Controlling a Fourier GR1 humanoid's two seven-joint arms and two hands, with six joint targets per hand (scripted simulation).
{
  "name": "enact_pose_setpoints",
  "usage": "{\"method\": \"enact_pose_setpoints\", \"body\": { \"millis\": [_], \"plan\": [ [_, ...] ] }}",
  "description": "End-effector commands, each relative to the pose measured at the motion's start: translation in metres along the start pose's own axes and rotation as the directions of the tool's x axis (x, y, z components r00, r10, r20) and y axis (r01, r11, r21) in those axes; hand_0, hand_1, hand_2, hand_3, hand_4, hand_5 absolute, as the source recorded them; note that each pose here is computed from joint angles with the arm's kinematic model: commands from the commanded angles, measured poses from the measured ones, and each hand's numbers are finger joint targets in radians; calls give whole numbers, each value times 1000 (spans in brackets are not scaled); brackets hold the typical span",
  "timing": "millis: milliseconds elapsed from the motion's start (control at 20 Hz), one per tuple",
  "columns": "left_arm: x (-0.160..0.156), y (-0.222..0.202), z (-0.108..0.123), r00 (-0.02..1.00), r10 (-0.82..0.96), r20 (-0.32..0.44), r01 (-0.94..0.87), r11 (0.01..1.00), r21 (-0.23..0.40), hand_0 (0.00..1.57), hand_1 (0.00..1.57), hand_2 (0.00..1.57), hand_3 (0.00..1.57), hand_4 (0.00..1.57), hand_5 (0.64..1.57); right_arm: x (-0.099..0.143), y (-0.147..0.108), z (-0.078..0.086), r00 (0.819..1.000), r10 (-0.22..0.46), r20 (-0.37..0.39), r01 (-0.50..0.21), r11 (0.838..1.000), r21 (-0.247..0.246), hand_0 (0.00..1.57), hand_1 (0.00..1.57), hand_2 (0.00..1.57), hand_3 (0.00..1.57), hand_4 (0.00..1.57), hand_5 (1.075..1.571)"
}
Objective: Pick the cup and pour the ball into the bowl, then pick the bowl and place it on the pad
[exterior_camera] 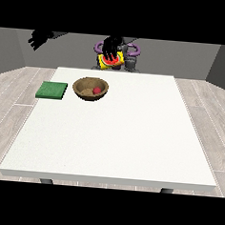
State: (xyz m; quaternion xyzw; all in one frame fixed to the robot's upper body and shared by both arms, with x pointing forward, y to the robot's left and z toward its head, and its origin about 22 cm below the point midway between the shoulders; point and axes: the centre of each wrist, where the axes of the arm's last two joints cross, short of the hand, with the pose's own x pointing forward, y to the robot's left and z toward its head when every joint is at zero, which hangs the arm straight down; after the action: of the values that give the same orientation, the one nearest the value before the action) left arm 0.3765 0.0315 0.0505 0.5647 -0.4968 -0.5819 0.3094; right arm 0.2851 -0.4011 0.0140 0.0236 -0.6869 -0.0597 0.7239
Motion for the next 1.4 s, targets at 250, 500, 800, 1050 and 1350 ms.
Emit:
{"method": "enact_pose_setpoints", "body": {
  "millis": [250, 500, 800, 1050, 1350],
  "plan": [
    [-98, 28, -16, 649, 748, -142, -723, 664, 192, 635, 635, 936, 669, 1285, 1545, -14, 1, 8, 1000, -10, -26, 7, 991, -133, 0, 0, 0, 132, 777, 1559],
    [-150, 51, -18, 197, 978, -72, -933, 209, 293, 0, 0, 0, 0, 1120, 1570, -23, 7, 10, 999, -3, -38, -3, 987, -164, 0, 0, 0, 0, 788, 1555],
    [-241, 50, -6, -118, 992, 41, -976, -123, 178, 0, 0, 0, 0, 1053, 1567, -52, 31, 14, 997, -67, -38, 58, 974, -217, 0, 0, 0, 0, 719, 1565],
    [-297, 62, 3, -156, 983, 99, -974, -169, 148, 0, 0, 0, 0, 1055, 1558, -72, 65, 3, 994, -103, 46, 110, 970, -215, 0, 0, 0, 0, 737, 1565],
    [-349, 61, 34, -152, 981, 123, -976, -169, 139, 0, 0, 0, 0, 993, 1561, -93, 46, 6, 994, -106, 17, 107, 974, -200, 0, 0, 0, 0, 694, 1566]
  ]
}}
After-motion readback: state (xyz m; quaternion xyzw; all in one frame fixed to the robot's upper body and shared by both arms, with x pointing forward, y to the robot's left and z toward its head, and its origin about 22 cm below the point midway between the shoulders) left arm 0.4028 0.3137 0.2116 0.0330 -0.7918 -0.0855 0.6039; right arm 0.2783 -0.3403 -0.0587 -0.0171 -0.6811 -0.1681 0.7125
